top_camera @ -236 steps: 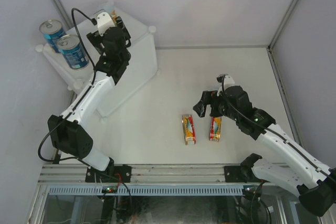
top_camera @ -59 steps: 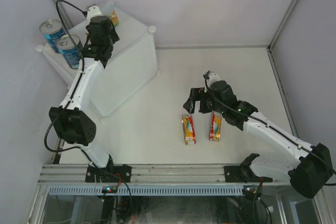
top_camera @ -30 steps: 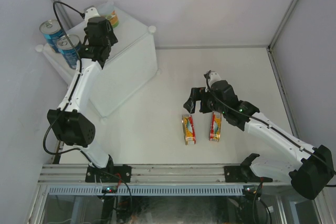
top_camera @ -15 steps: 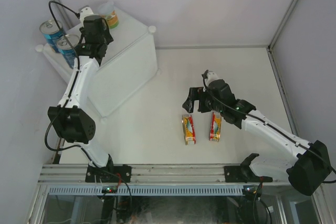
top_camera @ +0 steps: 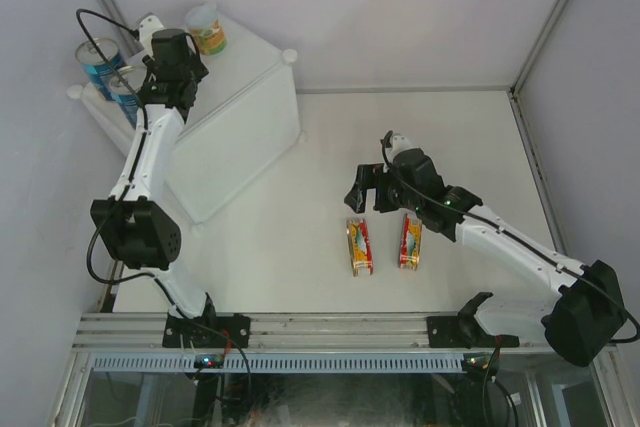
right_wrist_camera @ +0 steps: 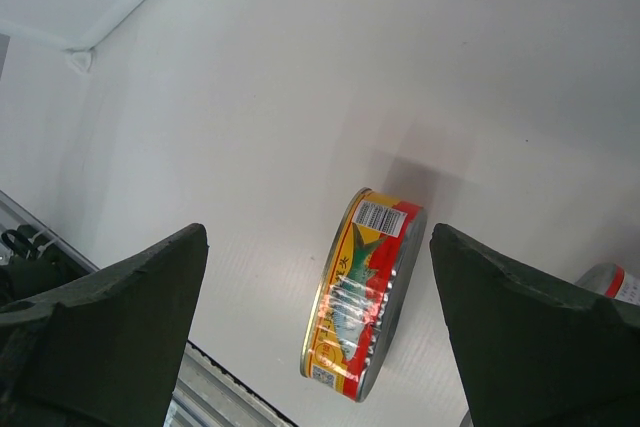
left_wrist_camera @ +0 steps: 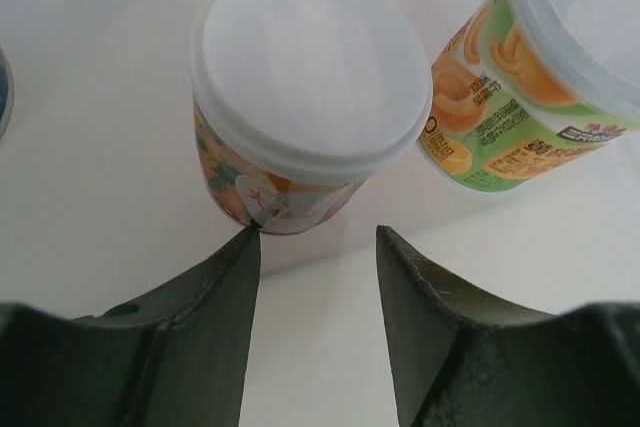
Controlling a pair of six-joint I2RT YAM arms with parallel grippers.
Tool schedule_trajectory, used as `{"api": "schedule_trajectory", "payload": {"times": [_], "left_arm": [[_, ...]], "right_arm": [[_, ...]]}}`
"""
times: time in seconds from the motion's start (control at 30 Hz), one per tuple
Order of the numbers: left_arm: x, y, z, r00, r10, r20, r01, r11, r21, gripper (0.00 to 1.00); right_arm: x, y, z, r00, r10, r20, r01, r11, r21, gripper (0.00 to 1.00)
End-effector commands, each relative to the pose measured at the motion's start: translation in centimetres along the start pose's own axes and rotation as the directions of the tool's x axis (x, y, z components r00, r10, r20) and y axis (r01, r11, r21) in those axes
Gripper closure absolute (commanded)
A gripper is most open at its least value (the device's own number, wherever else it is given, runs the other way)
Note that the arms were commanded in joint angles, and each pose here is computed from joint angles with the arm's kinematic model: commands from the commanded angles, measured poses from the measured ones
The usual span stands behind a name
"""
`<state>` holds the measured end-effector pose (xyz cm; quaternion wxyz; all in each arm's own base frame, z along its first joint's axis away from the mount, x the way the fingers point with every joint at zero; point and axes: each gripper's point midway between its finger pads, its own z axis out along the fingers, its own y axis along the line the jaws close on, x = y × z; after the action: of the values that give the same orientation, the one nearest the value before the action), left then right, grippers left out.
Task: Place and organize the canned foods onto the counter
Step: Place the canned food on the counter.
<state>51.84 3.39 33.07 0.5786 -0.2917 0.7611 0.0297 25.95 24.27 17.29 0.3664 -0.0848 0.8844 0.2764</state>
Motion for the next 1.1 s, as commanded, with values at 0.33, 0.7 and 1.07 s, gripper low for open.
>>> {"api": "schedule_trajectory", "payload": {"times": [0.33,0.7,1.07], "left_arm": [[-1.9,-1.2,0.4,0.950,-0.309,0.049,0.310,0.951,-0.001,0.46],[-2.7,0.9,0.0,0.920,-0.368,0.135,0.383,0.918,-0.100,0.46],[-4.2,-2.7,0.0,0.943,-0.306,0.128,0.303,0.952,0.039,0.46]], "right_arm": [[-2.6,1.9,0.2,0.998,-0.005,0.065,0.009,0.998,-0.061,0.08],[-2.8,1.7,0.5,0.998,-0.005,0.063,0.008,0.998,-0.059,0.08],[-2.9,1.8,0.9,0.998,-0.003,0.058,0.007,0.998,-0.063,0.08]]}}
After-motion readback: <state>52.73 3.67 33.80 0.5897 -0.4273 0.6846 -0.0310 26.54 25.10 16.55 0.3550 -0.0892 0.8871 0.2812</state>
